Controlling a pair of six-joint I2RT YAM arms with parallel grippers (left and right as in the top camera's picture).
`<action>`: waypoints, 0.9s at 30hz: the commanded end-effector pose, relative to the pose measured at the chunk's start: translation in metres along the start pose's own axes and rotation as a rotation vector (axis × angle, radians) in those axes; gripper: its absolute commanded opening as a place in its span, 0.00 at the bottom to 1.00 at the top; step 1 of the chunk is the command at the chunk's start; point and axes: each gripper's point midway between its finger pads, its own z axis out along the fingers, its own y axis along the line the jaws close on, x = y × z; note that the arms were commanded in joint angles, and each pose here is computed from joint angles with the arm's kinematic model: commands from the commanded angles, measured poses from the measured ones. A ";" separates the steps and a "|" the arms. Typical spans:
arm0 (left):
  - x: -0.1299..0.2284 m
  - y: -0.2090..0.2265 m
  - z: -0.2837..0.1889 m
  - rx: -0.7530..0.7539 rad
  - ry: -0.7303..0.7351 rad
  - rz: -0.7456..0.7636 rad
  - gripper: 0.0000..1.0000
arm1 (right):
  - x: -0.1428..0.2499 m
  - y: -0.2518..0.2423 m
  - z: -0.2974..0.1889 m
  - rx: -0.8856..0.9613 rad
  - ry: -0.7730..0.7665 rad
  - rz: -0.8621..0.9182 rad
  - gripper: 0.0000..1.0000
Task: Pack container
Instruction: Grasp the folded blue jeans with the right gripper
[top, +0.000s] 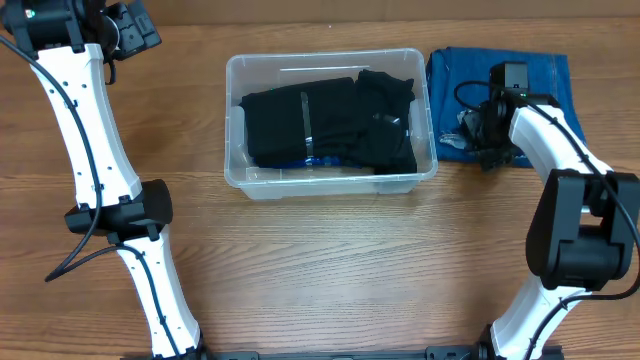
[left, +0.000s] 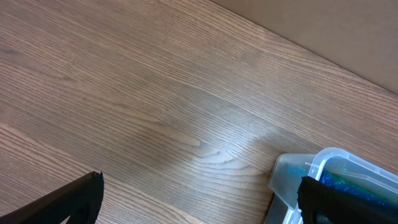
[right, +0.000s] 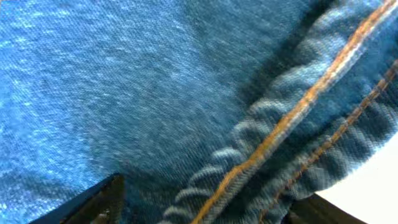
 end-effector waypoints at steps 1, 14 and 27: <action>-0.006 0.003 -0.020 -0.001 -0.044 0.014 1.00 | 0.001 -0.029 0.047 0.113 -0.029 -0.007 0.76; -0.006 0.003 -0.020 -0.001 -0.044 0.014 1.00 | 0.023 -0.076 0.069 0.204 0.041 0.100 1.00; -0.006 0.003 -0.020 -0.001 -0.044 0.014 1.00 | 0.027 -0.079 0.088 0.142 0.029 0.013 0.04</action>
